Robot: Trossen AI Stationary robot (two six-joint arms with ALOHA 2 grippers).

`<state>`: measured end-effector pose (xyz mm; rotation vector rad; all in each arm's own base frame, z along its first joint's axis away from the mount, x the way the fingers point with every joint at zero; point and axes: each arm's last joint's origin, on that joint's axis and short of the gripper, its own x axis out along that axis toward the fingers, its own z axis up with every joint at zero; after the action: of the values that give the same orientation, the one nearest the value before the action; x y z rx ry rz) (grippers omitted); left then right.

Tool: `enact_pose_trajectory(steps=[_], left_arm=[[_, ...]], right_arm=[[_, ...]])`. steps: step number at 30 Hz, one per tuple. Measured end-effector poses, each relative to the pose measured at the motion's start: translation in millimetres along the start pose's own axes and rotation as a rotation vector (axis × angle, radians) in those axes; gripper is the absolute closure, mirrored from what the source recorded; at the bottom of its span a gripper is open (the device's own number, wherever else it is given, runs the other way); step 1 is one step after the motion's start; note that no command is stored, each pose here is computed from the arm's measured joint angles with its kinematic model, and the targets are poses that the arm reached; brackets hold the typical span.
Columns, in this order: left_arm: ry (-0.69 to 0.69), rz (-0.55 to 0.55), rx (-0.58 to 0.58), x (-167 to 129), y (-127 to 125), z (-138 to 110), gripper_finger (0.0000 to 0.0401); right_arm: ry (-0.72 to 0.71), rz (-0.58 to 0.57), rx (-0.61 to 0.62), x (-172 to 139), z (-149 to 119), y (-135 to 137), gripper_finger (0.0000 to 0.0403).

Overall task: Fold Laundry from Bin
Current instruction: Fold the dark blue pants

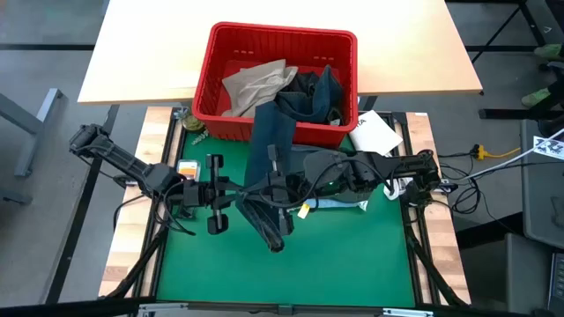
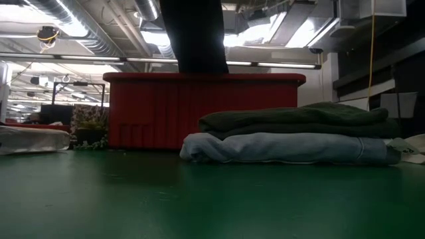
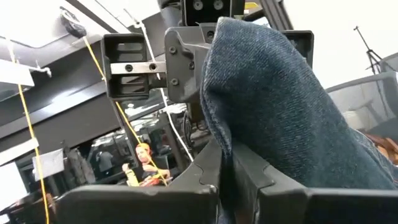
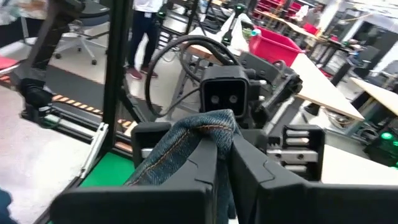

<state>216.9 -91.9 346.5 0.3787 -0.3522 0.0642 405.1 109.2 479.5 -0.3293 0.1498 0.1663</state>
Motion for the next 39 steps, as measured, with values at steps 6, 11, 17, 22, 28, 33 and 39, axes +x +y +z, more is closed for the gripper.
enact_pose_trajectory(steps=[6,11,17,22,28,33,39], left_arm=[[0.03,0.12,-0.052,-20,10,22,0.0396],[0.103,0.237,-0.105,-52,30,44,0.0397],[0.19,0.407,-0.161,-93,66,63,0.0399],[0.208,0.494,-0.256,-120,95,70,0.0399],[0.209,0.505,-0.293,-134,110,70,0.04],[0.243,0.481,-0.238,-134,106,66,0.0399],[0.282,0.447,-0.216,-132,98,59,0.0398]], right_arm=[[-0.005,-0.01,-0.008,0,1,0,0.0323],[0.001,-0.009,-0.114,-3,1,-1,0.0244],[0.07,-0.04,-0.184,-32,8,-12,0.0177],[0.32,-0.159,-0.222,-56,-8,-33,0.0165],[0.698,-0.216,-0.233,-76,-48,-74,0.0177],[0.92,-0.243,-0.137,-85,-85,-122,0.0191],[1.025,-0.216,0.011,-98,-122,-175,0.0204]])
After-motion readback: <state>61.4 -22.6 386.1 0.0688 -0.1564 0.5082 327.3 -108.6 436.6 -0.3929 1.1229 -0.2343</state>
